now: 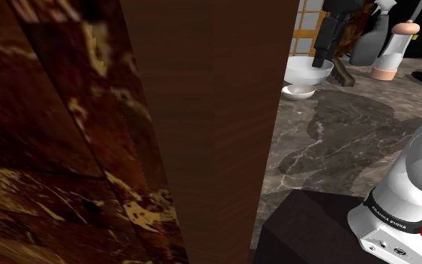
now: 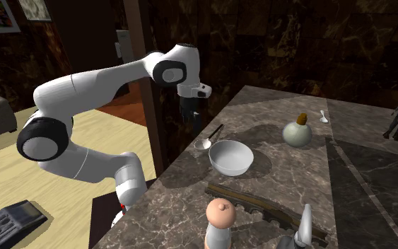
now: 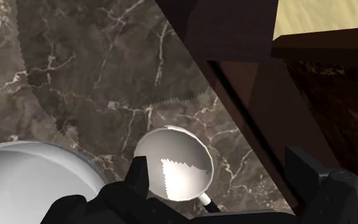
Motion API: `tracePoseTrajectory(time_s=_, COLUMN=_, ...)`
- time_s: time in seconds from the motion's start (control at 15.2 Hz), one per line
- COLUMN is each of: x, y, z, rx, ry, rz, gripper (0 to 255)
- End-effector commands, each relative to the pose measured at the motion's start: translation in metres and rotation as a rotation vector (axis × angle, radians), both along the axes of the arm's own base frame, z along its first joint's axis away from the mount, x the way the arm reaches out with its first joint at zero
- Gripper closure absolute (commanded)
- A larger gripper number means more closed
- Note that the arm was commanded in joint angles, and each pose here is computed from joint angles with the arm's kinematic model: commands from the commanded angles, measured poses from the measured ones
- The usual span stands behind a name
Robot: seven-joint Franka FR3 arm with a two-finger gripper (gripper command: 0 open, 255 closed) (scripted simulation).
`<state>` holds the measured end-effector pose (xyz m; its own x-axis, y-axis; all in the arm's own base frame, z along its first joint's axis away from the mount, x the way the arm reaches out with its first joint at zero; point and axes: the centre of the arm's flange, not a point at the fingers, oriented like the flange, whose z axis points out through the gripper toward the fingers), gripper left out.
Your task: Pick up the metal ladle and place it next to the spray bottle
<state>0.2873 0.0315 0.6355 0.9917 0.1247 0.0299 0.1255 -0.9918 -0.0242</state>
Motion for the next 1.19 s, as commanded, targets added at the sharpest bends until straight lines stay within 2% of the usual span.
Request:
tracePoseTrajectory(time_s=0.0, x=0.0, y=0.0, z=0.0, rx=0.0, ry=0.0, rz=0.0, gripper=0)
tracePoseTrajectory(time_s=0.4, x=0.067, y=0.001, z=-0.038, rx=0.048, ry=-0.024, rz=0.252, gripper=0)
tracePoseTrajectory(time_s=0.79, x=0.133, y=0.021, z=-0.074, rx=0.096, ry=-0.048, rz=0.505, gripper=0)
tracePoseTrajectory(time_s=1.12, x=0.136, y=0.025, z=-0.096, rx=0.098, ry=-0.049, rz=0.516, gripper=0)
